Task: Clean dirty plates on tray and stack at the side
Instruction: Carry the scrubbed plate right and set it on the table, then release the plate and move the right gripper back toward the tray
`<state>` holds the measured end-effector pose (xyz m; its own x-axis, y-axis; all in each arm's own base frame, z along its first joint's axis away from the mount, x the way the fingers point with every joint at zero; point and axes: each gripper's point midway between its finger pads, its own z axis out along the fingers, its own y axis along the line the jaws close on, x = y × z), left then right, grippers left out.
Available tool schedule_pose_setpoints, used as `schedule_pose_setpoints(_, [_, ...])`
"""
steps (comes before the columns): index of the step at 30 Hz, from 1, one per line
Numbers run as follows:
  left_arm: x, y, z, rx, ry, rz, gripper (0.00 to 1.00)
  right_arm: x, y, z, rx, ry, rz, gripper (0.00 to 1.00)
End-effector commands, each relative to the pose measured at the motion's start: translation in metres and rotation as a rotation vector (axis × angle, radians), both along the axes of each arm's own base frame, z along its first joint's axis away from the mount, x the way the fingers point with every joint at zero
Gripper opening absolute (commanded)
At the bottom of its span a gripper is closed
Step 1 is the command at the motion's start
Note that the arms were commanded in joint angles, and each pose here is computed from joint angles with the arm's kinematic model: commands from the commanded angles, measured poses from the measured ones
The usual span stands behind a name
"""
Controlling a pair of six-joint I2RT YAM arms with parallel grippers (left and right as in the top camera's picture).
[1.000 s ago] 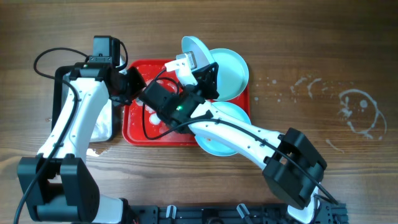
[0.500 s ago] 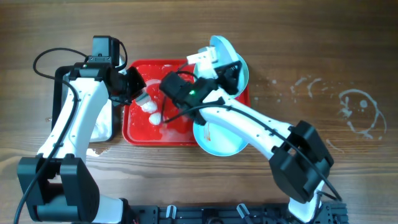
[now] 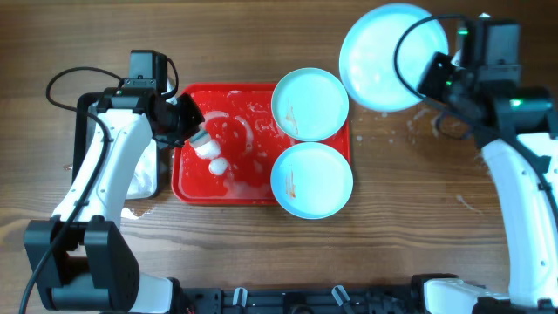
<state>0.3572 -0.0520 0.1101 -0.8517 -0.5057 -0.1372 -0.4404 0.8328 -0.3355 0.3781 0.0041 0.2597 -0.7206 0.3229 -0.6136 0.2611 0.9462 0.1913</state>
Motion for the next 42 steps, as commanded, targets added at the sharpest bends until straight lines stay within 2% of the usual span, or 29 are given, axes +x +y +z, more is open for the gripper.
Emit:
schedule_pose_setpoints(1, [0.003, 0.002, 0.003, 0.006, -0.014, -0.008, 0.04, -0.013, 0.048, -0.027, 0.204, 0.047, 0.356, 0.04])
schedule_pose_setpoints(5, [0.003, 0.002, 0.003, 0.006, -0.017, -0.008, 0.04, -0.009, 0.017, -0.046, 0.298, 0.057, 0.223, 0.04])
schedule_pose_setpoints(9, [0.004, 0.002, 0.003, 0.006, -0.018, -0.007, 0.04, -0.015, -0.049, -0.077, 0.38, 0.088, -0.087, 0.04])
schedule_pose_setpoints(10, [0.003, 0.002, 0.003, 0.006, -0.018, -0.007, 0.04, -0.024, -0.077, -0.092, 0.392, 0.105, -0.228, 0.04])
schedule_pose_setpoints(14, [0.003, 0.002, 0.003, 0.006, -0.018, -0.007, 0.04, -0.058, -0.149, -0.132, 0.4, 0.123, -0.576, 0.04])
schedule_pose_setpoints(17, [0.004, 0.0, 0.003, 0.006, -0.021, -0.015, 0.04, -0.082, -0.19, -0.152, 0.363, 0.107, -0.781, 0.04])
schedule_pose_setpoints(20, [0.005, -0.008, 0.004, 0.005, -0.034, -0.036, 0.04, -0.107, -0.215, -0.173, 0.295, 0.12, -0.942, 0.04])
schedule_pose_setpoints(23, [0.008, -0.02, 0.006, 0.004, -0.052, -0.068, 0.04, -0.115, -0.224, -0.187, 0.239, 0.132, -0.983, 0.04])
schedule_pose_setpoints(25, [0.009, -0.027, 0.007, 0.003, -0.064, -0.086, 0.04, -0.112, -0.227, -0.191, 0.228, 0.133, -0.972, 0.06])
schedule_pose_setpoints(26, [0.009, -0.029, 0.007, 0.005, -0.068, -0.092, 0.04, -0.109, -0.229, -0.193, 0.228, 0.126, -0.97, 0.23])
schedule_pose_setpoints(27, [0.009, -0.03, 0.007, 0.005, -0.07, -0.095, 0.04, -0.107, -0.23, -0.192, 0.227, 0.116, -0.969, 0.59])
schedule_pose_setpoints(28, [0.01, -0.03, 0.007, 0.005, -0.071, -0.095, 0.04, -0.104, -0.23, -0.191, 0.229, 0.106, -0.957, 0.77])
schedule_pose_setpoints(29, [0.01, -0.03, 0.007, 0.005, -0.072, -0.095, 0.04, -0.095, -0.226, -0.188, 0.239, 0.087, -0.892, 0.87])
schedule_pose_setpoints(30, [0.011, -0.03, 0.008, 0.008, -0.076, -0.095, 0.04, -0.078, -0.212, -0.182, 0.285, 0.063, -0.736, 0.91])
schedule_pose_setpoints(31, [0.013, -0.028, 0.008, 0.019, -0.085, -0.091, 0.04, -0.066, -0.197, -0.174, 0.33, 0.048, -0.623, 0.8])
schedule_pose_setpoints(32, [0.015, -0.026, 0.008, 0.031, -0.091, -0.086, 0.04, -0.054, -0.181, -0.163, 0.363, 0.03, -0.515, 0.77])
schedule_pose_setpoints(37, [0.03, -0.019, 0.013, 0.078, -0.159, -0.068, 0.04, -0.012, -0.088, -0.12, 0.312, 0.04, -0.165, 0.77])
schedule_pose_setpoints(39, [0.035, -0.016, 0.014, 0.094, -0.177, -0.06, 0.04, 0.007, -0.025, -0.104, 0.259, 0.038, -0.004, 0.77])
schedule_pose_setpoints(42, [0.034, -0.015, 0.014, 0.098, -0.176, -0.06, 0.04, 0.026, 0.041, -0.087, 0.171, 0.015, 0.062, 0.74])
